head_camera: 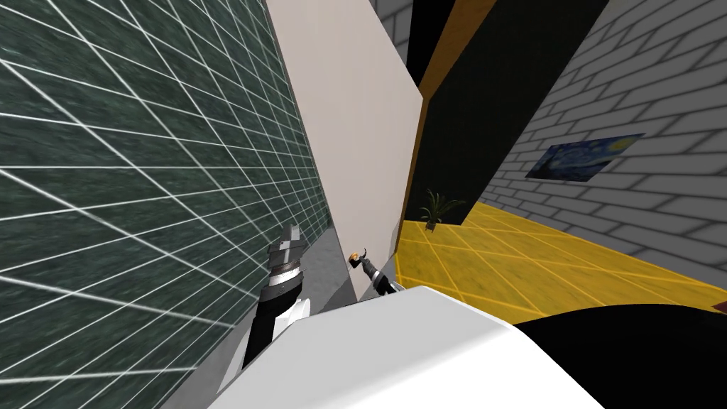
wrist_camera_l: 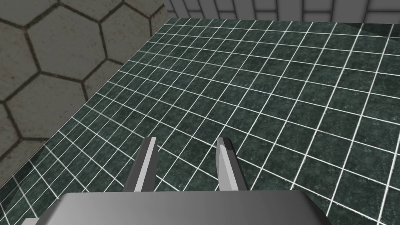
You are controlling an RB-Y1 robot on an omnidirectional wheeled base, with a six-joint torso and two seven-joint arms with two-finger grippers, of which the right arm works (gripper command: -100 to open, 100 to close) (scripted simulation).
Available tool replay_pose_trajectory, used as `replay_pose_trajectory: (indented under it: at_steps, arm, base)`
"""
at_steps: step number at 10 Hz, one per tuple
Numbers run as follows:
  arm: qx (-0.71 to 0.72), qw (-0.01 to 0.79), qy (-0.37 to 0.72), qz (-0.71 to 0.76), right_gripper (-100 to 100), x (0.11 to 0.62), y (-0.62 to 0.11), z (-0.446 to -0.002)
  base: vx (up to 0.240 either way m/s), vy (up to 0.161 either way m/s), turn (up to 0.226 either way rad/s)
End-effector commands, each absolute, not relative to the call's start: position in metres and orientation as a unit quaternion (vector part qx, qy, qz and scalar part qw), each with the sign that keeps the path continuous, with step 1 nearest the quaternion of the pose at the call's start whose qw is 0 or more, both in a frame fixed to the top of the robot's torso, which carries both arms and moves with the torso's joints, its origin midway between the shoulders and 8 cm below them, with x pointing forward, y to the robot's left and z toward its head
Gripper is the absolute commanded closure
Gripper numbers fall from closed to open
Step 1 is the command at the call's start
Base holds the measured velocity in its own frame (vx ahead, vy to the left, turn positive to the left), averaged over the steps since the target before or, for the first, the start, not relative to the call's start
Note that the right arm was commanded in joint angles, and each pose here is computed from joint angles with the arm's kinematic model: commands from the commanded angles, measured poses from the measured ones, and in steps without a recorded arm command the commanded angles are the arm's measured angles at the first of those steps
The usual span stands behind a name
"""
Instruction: Push the door open
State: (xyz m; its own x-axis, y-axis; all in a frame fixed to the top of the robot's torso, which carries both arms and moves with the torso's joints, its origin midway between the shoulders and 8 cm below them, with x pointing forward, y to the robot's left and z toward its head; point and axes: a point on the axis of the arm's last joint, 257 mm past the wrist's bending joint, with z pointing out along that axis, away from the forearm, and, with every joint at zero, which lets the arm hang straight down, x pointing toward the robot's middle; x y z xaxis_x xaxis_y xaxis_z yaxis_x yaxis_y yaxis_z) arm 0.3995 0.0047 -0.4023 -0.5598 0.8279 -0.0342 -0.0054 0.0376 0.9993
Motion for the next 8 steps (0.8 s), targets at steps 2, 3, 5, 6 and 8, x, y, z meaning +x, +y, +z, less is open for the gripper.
replay_pose_trajectory:
  at_steps: [2,3,5,6,8]
  arm:
    - [0.334,0.356,0.630,0.604,100,0.412,-0.014,-0.399]
    - [0.337,0.360,0.628,0.602,100,0.414,-0.019,-0.399]
    - [0.344,0.367,0.624,0.598,100,0.420,-0.027,-0.399]
    - [0.344,0.367,0.624,0.598,100,0.420,-0.027,-0.399]
    - [0.355,0.378,0.617,0.592,100,0.427,-0.039,-0.398]
  base:
    - [0.091,0.096,-0.028]
    - [0.088,0.122,-0.041]
    - [0.091,0.123,-0.045]
    - [0.058,0.057,-0.011]
    - [0.091,0.081,-0.043]
